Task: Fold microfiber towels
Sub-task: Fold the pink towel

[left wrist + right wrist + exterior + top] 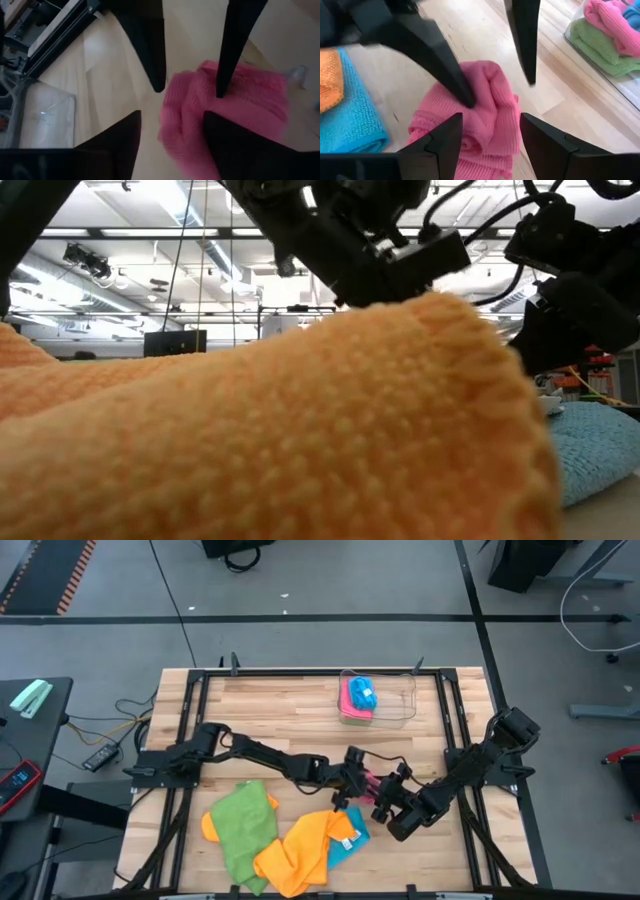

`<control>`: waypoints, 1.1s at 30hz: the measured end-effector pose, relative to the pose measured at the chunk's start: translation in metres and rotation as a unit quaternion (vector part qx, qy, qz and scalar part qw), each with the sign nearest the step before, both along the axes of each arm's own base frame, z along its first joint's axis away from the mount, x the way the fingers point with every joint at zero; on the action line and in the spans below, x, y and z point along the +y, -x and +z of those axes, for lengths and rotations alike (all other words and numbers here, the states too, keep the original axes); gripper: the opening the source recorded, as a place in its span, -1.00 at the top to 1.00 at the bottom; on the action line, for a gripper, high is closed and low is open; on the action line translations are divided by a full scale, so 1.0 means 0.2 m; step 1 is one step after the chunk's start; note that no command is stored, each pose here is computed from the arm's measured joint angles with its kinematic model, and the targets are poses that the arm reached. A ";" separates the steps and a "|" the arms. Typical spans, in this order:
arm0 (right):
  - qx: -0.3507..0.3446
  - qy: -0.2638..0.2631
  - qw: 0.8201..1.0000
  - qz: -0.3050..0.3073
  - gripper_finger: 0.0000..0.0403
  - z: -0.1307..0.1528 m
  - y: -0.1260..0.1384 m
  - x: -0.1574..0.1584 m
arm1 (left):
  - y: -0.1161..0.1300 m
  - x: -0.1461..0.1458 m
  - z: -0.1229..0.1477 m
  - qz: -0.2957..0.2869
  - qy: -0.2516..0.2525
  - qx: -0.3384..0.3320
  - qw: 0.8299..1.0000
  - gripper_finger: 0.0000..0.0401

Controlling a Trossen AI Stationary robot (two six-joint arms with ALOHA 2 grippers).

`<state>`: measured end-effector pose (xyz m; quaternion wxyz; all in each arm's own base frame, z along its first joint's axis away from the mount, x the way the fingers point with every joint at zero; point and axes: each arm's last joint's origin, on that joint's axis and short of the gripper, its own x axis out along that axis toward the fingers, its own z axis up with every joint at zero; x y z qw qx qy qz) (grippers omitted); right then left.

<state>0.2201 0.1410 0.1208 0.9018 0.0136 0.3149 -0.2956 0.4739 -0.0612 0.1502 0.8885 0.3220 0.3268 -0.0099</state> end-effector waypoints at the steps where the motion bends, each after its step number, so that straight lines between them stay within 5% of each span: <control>1: -0.001 -0.002 1.000 -0.001 -0.04 0.00 0.00 0.00 | 0.01 0.00 0.02 0.001 0.000 0.003 1.000 -0.14; 8: -0.002 -0.003 1.000 -0.005 -0.04 0.00 0.00 0.00 | 0.09 -0.03 0.16 -0.013 -0.003 0.032 0.999 -0.08; 16: -0.001 -0.005 1.000 -0.005 -0.04 0.00 0.00 0.00 | 0.11 -0.08 0.16 -0.091 0.067 0.066 0.991 0.04; 27: -0.001 -0.013 1.000 -0.009 -0.04 0.00 0.00 -0.01 | 0.04 0.16 0.08 -0.113 0.181 0.060 0.975 0.06; 33: 0.003 -0.015 1.000 -0.012 -0.04 0.00 0.00 -0.01 | -0.01 0.24 -0.02 -0.114 0.185 0.036 0.975 0.09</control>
